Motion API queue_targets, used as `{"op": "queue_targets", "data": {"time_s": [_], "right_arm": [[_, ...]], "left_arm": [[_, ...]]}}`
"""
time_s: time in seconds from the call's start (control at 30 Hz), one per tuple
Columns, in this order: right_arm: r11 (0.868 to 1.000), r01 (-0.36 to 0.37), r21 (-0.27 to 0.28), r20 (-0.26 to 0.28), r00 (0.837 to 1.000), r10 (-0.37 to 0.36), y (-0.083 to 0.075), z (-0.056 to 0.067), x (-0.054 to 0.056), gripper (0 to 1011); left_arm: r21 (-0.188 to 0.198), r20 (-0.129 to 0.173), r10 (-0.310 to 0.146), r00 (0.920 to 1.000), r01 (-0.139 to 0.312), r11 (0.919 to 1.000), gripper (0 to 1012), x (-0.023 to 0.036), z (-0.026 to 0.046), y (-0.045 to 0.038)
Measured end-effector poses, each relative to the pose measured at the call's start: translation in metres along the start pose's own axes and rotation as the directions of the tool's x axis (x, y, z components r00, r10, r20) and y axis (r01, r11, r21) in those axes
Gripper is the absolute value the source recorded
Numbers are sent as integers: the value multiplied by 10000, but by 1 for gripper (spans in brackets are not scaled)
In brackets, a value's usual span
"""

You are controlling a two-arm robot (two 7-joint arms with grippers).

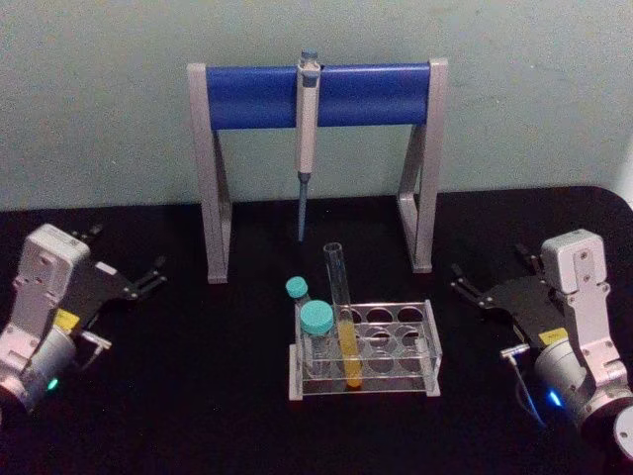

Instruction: Pick up the test tube from the test tube rack, shake it, then place it back into the test tube rack.

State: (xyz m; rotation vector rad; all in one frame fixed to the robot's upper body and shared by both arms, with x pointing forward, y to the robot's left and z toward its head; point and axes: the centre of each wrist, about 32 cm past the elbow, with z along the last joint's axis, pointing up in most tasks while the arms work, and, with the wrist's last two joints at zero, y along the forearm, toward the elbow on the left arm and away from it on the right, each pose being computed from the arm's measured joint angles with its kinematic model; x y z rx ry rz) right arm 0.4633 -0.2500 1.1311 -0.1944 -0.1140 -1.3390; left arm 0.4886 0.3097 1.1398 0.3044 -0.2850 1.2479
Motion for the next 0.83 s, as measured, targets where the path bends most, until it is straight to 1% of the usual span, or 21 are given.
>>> {"op": "queue_targets", "data": {"time_s": [0.83], "right_arm": [[10000, 0, -1, 0, 10000, 0, 0, 0, 0, 1000]], "left_arm": [[0, 0, 0, 10000, 0, 10000, 1001, 0, 0, 0]]}}
